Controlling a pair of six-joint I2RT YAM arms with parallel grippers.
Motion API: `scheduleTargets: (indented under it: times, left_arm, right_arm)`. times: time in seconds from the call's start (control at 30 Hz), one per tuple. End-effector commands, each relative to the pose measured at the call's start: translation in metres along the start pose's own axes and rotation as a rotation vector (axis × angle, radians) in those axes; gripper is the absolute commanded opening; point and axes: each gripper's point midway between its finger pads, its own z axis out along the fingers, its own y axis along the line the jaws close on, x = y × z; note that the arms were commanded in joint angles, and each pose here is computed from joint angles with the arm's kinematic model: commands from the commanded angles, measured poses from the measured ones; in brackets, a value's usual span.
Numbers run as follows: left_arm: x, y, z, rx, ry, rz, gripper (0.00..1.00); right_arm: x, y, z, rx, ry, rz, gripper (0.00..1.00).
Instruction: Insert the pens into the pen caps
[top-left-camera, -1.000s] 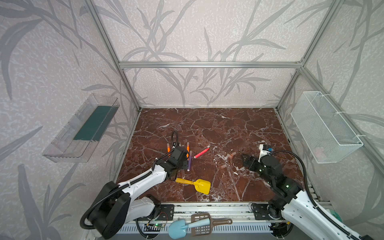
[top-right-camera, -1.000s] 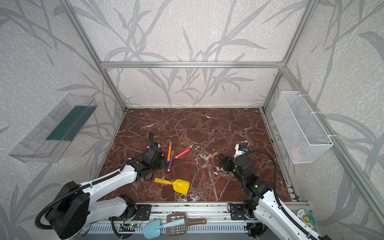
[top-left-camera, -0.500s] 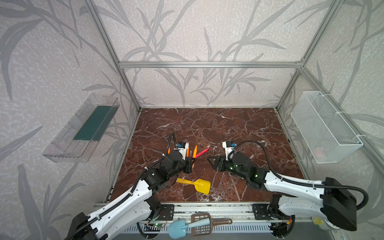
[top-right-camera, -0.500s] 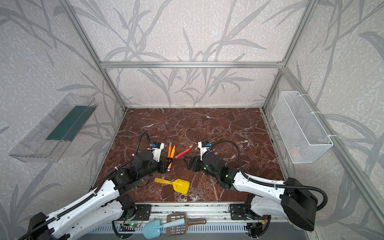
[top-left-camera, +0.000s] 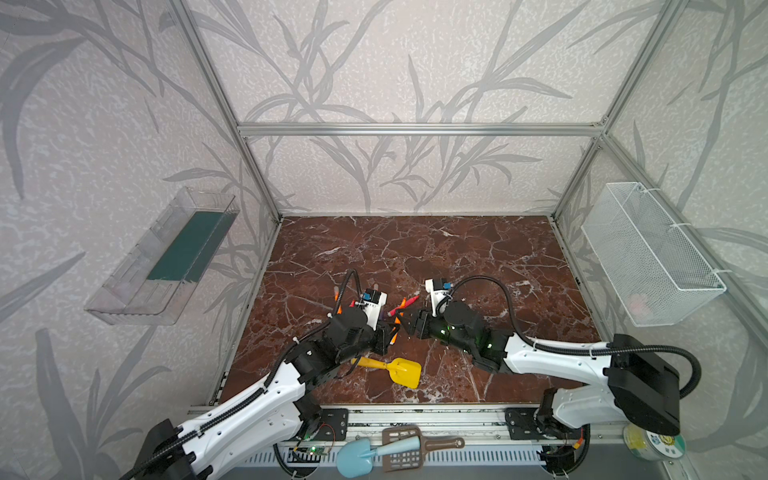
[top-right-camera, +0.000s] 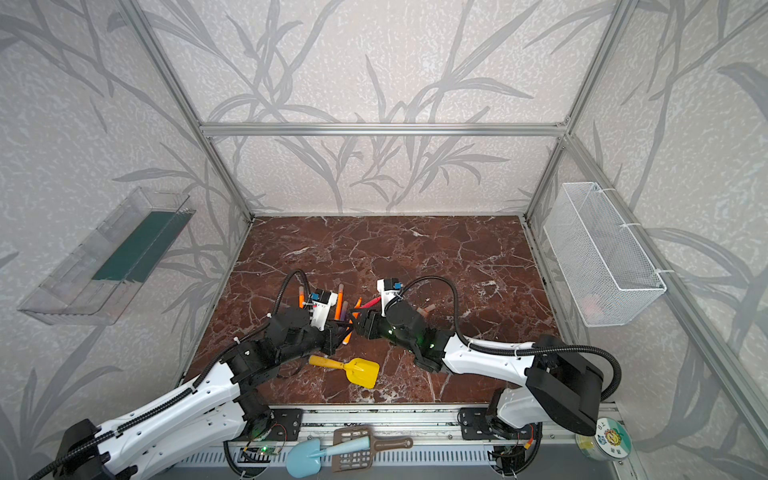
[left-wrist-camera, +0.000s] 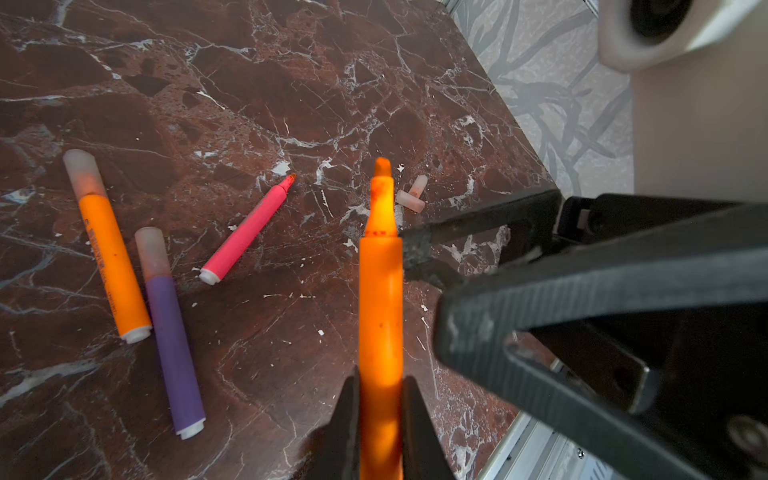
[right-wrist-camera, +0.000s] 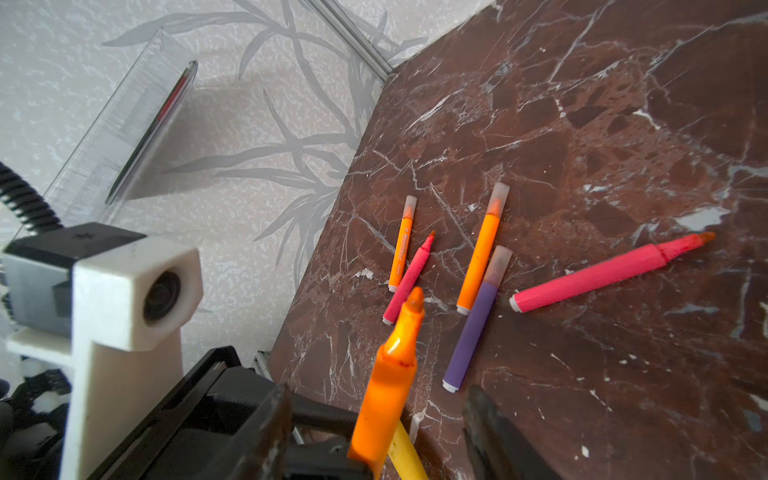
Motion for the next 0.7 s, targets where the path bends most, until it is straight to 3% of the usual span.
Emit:
scheduleTargets:
  times: [0.0, 0.2, 0.43, 0.67]
  left_arm:
    - [-0.0079, -0.0108, -0.0017, 0.038, -0.024, 0.027, 0.0]
    - [-0.0053, -0.0144, 0.0002, 0.049, -0.017, 0.036, 0.0]
    - [-0.0013, -0.0181, 0.0002, 0.06, -0.006, 0.047, 0.0]
    - [-0.001, -0.0205, 0.0017, 0.066, -0.006, 0.055, 0.02]
  right_arm:
    - [-0.0085, 0.0185, 0.0066, -0.048, -0.023, 0.015, 0.58]
    - [-0.0069, 0.0191, 0.0143, -0.036, -0.014, 0.009, 0.43]
    - [-0.0124, 0.0145, 0.0124, 0.002, -0.035, -0.004, 0.38]
    - [-0.0116, 0.0145, 0.0118, 0.014, -0.024, -0.004, 0.09]
